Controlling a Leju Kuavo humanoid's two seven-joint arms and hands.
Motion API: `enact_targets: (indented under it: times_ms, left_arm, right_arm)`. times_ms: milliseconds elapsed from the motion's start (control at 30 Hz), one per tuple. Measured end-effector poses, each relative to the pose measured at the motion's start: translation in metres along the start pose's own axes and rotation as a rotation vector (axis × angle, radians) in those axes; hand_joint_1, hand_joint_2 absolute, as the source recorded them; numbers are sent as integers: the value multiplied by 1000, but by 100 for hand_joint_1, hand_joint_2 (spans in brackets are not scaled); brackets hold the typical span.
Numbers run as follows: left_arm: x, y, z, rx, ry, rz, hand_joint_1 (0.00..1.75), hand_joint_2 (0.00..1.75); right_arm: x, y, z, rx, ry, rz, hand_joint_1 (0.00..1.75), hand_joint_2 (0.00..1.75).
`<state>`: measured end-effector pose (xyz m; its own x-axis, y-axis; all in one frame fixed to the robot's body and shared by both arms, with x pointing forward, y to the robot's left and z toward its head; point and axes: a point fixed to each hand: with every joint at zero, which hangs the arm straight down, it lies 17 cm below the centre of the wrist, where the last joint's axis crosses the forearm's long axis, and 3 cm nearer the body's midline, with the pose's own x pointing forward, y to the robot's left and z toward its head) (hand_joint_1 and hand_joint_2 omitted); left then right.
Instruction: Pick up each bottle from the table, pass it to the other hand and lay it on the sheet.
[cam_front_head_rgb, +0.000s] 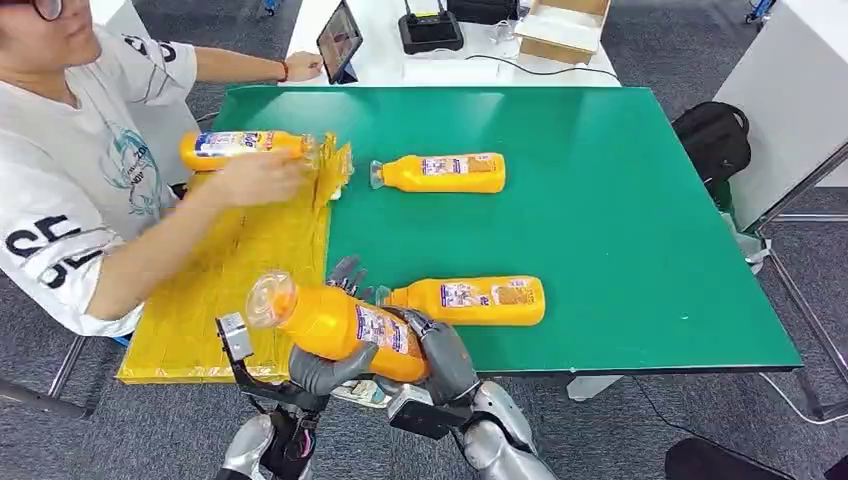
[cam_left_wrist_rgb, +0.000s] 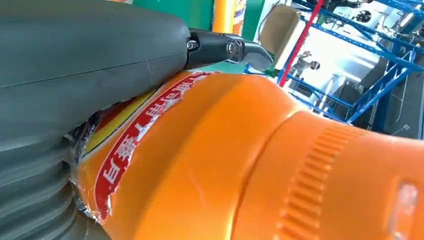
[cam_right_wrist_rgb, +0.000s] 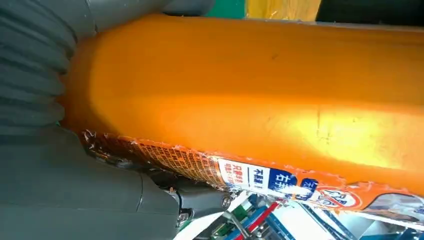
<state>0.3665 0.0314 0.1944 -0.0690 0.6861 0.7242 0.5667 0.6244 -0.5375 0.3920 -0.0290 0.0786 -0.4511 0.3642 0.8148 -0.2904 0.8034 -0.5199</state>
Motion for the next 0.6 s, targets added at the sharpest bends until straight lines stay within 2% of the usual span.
enact_targets:
  times_ms: [333, 367, 400, 600]
  left_arm:
    - [2, 2, 0, 10, -7, 24, 0, 175]
    - [3, 3, 0, 10, -7, 33, 56, 175]
    - [3, 3, 0, 10, -7, 31, 175, 175]
    - [-8, -5, 0, -19, 2, -167, 175, 175]
  right_arm:
    - [-4, 3, 0, 14, 11, 8, 175, 175]
    - [-4, 3, -1, 17, 11, 12, 175, 175]
    - [-4, 3, -2, 17, 10, 15, 175, 175]
    - [-7, 4, -3, 22, 25, 18, 175, 175]
